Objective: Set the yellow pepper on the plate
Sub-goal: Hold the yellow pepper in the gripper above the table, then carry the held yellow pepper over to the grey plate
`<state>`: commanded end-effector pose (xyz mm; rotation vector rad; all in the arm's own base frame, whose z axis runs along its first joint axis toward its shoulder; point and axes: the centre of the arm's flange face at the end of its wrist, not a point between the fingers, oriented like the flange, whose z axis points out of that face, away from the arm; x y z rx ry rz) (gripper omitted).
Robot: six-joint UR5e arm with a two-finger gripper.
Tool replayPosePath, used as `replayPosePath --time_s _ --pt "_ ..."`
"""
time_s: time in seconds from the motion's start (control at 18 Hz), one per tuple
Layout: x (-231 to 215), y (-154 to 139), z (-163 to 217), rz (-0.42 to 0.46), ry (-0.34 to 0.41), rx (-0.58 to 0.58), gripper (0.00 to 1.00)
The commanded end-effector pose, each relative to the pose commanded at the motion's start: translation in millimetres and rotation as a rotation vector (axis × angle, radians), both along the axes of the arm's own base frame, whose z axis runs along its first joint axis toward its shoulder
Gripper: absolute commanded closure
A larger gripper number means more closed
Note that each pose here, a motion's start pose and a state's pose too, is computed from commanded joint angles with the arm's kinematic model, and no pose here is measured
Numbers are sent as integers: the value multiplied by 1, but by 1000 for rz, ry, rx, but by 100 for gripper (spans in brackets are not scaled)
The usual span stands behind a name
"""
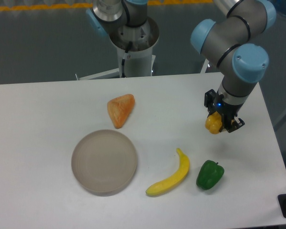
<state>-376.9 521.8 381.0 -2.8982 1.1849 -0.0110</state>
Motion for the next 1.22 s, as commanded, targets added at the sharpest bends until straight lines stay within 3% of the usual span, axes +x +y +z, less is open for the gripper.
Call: replayPosePath --time_s 0.44,0.78,1.06,1.22 --pt "26 22 -6 23 -8 -6 82" --pt "117 92 -24 135 -12 57 85" --pt "187 128 -47 174 -44 45 84" --pt "230 144 -56 212 -107 48 84"
